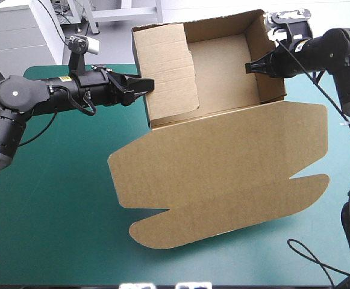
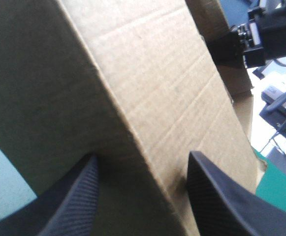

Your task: Fold the box

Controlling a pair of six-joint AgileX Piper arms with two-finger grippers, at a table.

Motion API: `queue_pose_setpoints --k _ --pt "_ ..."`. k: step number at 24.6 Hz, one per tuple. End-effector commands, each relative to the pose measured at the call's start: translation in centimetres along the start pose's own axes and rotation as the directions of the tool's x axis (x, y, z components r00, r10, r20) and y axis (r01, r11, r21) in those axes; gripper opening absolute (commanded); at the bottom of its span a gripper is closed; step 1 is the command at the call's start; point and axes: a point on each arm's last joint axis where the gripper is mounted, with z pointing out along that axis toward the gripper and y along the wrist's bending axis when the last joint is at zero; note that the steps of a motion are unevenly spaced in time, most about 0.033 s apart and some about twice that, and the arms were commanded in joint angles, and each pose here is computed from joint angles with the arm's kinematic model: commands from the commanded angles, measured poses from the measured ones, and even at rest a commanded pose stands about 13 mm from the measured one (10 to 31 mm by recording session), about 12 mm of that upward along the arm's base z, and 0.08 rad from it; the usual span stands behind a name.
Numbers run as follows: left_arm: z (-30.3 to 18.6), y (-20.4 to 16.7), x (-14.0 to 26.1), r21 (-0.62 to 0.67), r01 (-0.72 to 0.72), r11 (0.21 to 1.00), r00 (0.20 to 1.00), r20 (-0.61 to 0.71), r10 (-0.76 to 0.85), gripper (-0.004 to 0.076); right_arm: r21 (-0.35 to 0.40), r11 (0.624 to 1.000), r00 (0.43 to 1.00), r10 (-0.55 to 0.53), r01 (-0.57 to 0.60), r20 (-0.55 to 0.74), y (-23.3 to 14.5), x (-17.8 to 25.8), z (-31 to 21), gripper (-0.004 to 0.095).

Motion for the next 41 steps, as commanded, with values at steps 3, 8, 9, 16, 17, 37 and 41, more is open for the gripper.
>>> queue_pose_setpoints --k 3,8,9,16,17,37,41 --pt "0.2 -1.3 -1.6 -0.101 0.001 0.995 1.0 0.025 0.002 0.0395 -0.054 0.998 0.985 0.021 -0.012 0.169 1.4 -1.5 -3.0 -0.0015" --pt "1.7 -0.9 -2.3 -0.319 -0.078 0.945 0.997 -0.05 0.066 0.0398 -0.054 0.998 0.982 0.036 -0.027 0.184 2.4 -1.7 -2.8 -0.0015" --pt "2.1 -1.0 -2.5 -0.376 -0.09 0.922 0.996 -0.05 0.077 0.0398 -0.062 0.998 0.98 0.044 -0.032 0.196 2.8 -1.9 -2.8 -0.0015" --pt "4.2 -0.2 -2.0 -0.438 -0.039 0.898 0.999 -0.045 0.021 0.0398 -0.126 0.99 0.971 0.084 -0.057 0.225 4.1 -2.2 -2.7 -0.0015" --pt "4.1 -0.1 -1.9 -0.458 -0.038 0.888 0.999 -0.049 0.018 0.0397 -0.121 0.991 0.972 0.082 -0.056 0.222 4.0 -2.2 -2.6 -0.0015" --pt "10.4 4.8 1.9 -0.485 -0.158 0.86 0.949 -0.316 -0.003 -0.0006 -0.059 0.995 0.968 0.063 -0.079 -0.241 1.8 1.8 9.1 -0.0015" --pt "13.3 7.2 4.9 -0.486 -0.173 0.857 0.883 -0.461 -0.083 -0.0006 -0.058 0.994 0.949 0.067 -0.089 -0.309 2.1 2.8 12.3 -0.0015"
